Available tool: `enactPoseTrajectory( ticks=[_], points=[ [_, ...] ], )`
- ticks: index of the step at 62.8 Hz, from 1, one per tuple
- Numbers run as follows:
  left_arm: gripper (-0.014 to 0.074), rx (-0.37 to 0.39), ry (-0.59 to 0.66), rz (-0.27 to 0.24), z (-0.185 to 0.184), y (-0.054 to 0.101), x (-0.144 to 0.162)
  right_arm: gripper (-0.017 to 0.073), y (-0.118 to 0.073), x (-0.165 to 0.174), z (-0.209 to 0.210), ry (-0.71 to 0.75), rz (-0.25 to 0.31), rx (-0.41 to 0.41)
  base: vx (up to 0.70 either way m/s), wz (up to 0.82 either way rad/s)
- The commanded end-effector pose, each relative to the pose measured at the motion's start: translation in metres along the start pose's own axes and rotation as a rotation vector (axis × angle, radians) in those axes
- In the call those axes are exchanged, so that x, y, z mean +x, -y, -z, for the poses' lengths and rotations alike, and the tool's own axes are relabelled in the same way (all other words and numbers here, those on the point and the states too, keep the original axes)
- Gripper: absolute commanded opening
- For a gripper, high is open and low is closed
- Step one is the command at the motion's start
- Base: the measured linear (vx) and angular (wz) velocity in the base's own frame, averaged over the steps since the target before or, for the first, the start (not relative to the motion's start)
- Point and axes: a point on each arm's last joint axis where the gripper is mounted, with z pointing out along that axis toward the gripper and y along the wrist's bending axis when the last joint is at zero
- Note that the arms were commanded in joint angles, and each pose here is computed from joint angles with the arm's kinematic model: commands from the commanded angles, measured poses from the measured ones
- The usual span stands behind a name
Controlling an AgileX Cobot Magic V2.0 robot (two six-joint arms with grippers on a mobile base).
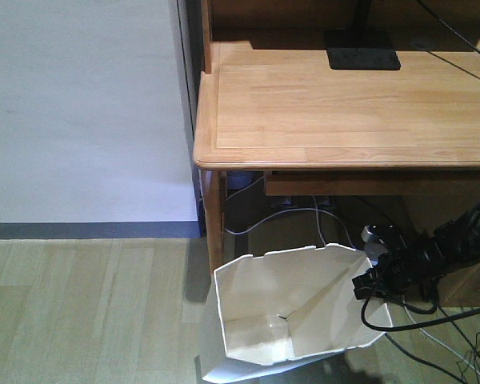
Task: Move trash bin to bedside with robot
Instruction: 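Lift the bin with the right gripper and pull it out from under the desk, then hold the bin in the right gripper while the base turns toward the bed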
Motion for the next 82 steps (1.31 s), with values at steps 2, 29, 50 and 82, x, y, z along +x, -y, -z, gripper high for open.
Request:
enactPoseTrajectory(
  ticks=[2, 29, 50, 82],
  points=[
    [-0.0006, 0.000, 0.066, 0.004, -0.0003, 0.0001, -0.0008, -0.0006, -0.0223, -0.0215, 0.0253, 0.094, 0.009, -0.187, 0.00, 0.00],
    [-0.0006, 0.000, 0.066, 0.004, -0.0003, 0.0001, -0.0008, -0.0006, -0.0227, -0.0216, 0.0254, 0.095, 0.009, -0.191, 0.00, 0.01],
    [-0.0006, 0.000, 0.066, 0.004, -0.0003, 0.0001, -0.0008, -0.0006, -0.0227, -0.0216, 0.0254, 0.095, 0.009, -0.191, -0.05, 0.19],
    [-0.0006, 0.000, 0.066, 0.004, -0.0003, 0.0001, -0.0008, -0.0006, -0.0227, -0.0216, 0.0254, 0.095, 0.009, -0.191, -0.09, 0.44]
  ],
)
